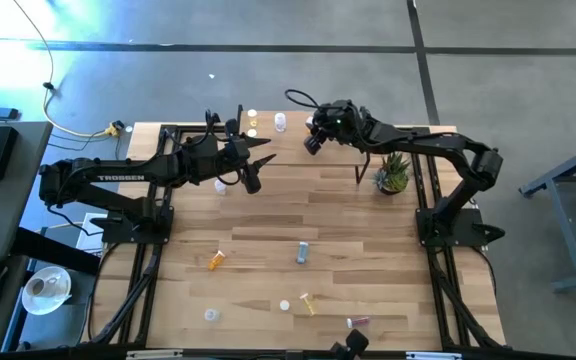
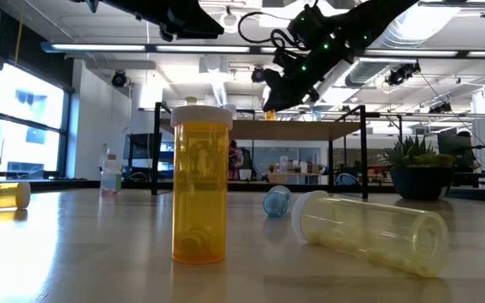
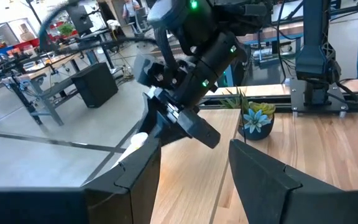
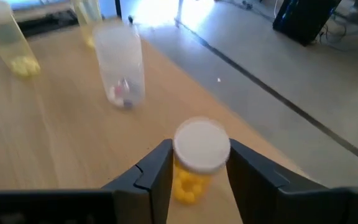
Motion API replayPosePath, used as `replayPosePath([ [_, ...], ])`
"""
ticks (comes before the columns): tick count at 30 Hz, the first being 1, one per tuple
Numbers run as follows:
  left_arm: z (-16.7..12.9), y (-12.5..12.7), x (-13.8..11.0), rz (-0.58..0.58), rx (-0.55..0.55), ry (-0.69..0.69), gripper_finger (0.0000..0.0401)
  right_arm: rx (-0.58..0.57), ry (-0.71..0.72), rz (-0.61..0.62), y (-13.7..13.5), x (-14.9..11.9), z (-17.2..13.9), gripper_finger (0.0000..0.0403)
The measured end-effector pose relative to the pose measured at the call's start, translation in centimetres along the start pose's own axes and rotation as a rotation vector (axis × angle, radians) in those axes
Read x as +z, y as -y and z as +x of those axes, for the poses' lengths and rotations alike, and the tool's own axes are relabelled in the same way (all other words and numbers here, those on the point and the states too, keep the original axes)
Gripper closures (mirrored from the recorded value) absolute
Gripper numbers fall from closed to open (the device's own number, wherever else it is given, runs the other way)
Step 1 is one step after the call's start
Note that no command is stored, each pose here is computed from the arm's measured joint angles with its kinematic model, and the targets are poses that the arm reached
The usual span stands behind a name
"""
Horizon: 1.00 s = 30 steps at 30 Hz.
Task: Pick and place medicine bottles onto shelf by color
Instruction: Put the bottom right orange pill bottle on the shelf, then put the left orange pill bottle on the shelf aligned with the other orange pill bottle
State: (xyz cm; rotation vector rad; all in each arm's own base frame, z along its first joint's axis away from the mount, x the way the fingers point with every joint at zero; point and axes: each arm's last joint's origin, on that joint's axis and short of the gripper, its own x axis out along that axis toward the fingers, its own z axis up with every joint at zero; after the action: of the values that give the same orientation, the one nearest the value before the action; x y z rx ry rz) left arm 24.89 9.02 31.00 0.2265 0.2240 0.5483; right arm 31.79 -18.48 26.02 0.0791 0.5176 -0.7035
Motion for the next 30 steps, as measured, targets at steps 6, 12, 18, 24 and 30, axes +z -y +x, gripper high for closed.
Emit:
replayPosePath([
  [6, 0.0, 0.0, 0.0, 0.000, 0.000, 0.000, 0.0223, -0.004, 0.013, 0.002, 0.0, 0.1, 0.1, 0.0232],
  [12, 0.0, 0.1, -0.4, 0.010, -0.009, -0.038, 0.0223, -0.004, 0.040, 0.001, 0.1, 0.5, -0.2, 0.0222],
  [18, -0.1, 0.4, -1.0, 0.026, -0.031, -0.106, 0.0223, -0.005, 0.092, 0.012, 0.4, 1.7, -2.1, 0.0222],
  [24, -1.6, 1.4, -1.3, 0.021, -0.089, -0.196, 0.0223, 0.018, 0.075, -0.002, 0.1, 2.0, -3.8, 0.0222],
  [30, -3.2, 2.6, -1.9, -0.015, -0.153, -0.311, 0.0223, 0.077, 0.079, -0.035, -1.8, 2.2, -5.3, 0.0221],
])
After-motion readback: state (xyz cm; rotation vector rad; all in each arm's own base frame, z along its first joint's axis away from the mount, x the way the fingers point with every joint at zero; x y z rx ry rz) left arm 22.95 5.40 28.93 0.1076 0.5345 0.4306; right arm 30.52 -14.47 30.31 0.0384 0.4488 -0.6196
